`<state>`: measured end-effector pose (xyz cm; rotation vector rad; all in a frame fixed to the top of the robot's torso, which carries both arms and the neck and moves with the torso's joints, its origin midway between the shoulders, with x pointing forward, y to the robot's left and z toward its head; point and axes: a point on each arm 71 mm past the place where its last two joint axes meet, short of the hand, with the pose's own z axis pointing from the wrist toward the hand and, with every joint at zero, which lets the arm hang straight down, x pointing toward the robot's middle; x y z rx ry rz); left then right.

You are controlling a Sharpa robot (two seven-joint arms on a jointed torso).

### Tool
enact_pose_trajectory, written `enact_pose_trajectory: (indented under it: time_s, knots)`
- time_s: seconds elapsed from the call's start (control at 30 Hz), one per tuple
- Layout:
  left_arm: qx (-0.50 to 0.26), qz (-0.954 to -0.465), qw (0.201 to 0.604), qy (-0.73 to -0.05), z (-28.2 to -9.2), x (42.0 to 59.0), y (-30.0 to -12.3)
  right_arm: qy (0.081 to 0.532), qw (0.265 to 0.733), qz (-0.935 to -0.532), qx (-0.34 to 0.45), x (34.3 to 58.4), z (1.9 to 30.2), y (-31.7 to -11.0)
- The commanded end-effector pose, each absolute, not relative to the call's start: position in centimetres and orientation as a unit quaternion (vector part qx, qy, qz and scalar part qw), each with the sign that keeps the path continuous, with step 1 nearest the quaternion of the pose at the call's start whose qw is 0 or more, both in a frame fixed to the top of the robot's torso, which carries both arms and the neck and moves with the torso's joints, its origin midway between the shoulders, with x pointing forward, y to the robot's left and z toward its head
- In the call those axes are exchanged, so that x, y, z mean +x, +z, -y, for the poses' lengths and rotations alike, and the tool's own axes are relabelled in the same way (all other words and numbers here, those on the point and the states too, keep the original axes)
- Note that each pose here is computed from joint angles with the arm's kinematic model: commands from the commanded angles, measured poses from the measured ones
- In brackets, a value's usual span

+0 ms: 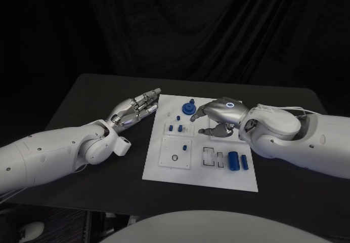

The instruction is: Assemble the parts on the task board

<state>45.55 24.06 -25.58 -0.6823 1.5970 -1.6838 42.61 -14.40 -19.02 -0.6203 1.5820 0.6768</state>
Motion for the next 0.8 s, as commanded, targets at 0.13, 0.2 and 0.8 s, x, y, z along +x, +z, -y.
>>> enact_pose_trajectory:
  time_s: [0.13,0.2,0.8]
  knots:
    - [-0.252,-0.589,0.369,-0.674,-23.6,45.5,-25.2,0.248,0.623,-0.710,-0.215,43.9,17.7,-18.1]
    - [-0.252,-0.589,0.368,-0.674,-23.5,45.5,-25.3,0.233,0.622,-0.717,-0.209,44.4,18.7,-18.1]
    - [-0.254,-0.588,0.369,-0.674,-23.4,45.3,-25.8,0.213,0.597,-0.753,-0.179,45.1,22.0,-21.0]
